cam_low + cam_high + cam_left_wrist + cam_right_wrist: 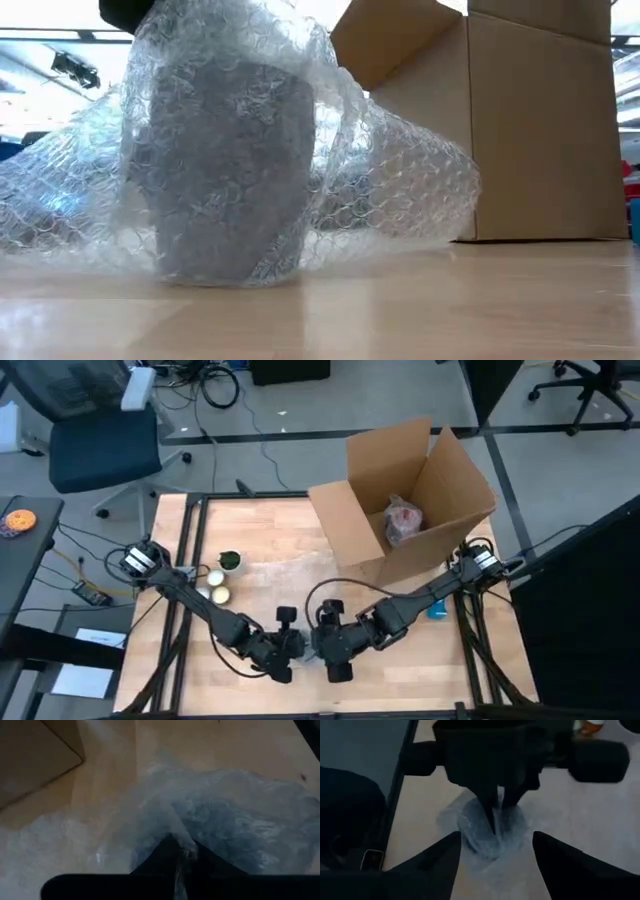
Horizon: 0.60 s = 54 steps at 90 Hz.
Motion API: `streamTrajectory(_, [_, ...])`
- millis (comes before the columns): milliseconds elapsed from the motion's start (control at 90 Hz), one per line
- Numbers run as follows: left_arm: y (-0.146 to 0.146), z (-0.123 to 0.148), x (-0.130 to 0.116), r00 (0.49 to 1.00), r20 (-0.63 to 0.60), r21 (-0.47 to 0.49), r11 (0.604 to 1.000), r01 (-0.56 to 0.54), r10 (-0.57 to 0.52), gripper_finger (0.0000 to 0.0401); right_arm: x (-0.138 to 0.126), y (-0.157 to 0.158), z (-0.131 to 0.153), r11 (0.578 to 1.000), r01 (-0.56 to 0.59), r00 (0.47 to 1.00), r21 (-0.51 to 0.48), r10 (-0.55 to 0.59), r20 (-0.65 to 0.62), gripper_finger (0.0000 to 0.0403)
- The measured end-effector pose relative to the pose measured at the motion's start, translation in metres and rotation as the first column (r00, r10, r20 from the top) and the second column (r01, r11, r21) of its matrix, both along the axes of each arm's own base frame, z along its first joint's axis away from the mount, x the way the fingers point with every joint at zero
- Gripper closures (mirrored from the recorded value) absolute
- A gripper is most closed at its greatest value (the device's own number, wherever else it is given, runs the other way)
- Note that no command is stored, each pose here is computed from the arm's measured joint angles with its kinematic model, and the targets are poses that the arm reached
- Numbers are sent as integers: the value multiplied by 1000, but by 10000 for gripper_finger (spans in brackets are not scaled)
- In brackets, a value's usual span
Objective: Wrap mug
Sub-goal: Wrap the blue mug with bubble wrap
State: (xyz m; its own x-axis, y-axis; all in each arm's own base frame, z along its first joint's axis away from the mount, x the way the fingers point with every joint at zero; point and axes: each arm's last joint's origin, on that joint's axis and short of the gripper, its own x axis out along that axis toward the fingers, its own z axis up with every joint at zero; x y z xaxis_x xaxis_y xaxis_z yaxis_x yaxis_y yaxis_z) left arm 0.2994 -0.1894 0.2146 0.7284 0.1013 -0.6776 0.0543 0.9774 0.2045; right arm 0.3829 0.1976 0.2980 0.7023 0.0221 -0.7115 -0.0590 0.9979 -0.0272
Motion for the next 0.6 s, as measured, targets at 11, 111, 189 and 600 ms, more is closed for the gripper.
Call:
streamTrajectory(11, [0, 0, 0, 1000, -1, 0, 1000, -1, 1, 399, 0, 0, -2, 1000, 0, 1000, 4, 0, 2, 185])
streamTrajectory(111, [3, -2, -1, 1000, -20, -5, 1000, -23, 23, 390, 3, 2, -18, 1000, -3, 1000, 29, 2, 27, 189])
streamTrajectory(189, [5, -3, -1, 998, -38, -8, 999, -43, 43, 375, 6, 2, -26, 999, -1, 998, 47, -2, 59, 194])
streamTrajectory(600, [6, 5, 2, 999, -44, 17, 999, -28, 29, 275, 17, -30, -74, 986, 21, 997, 165, -33, 74, 231])
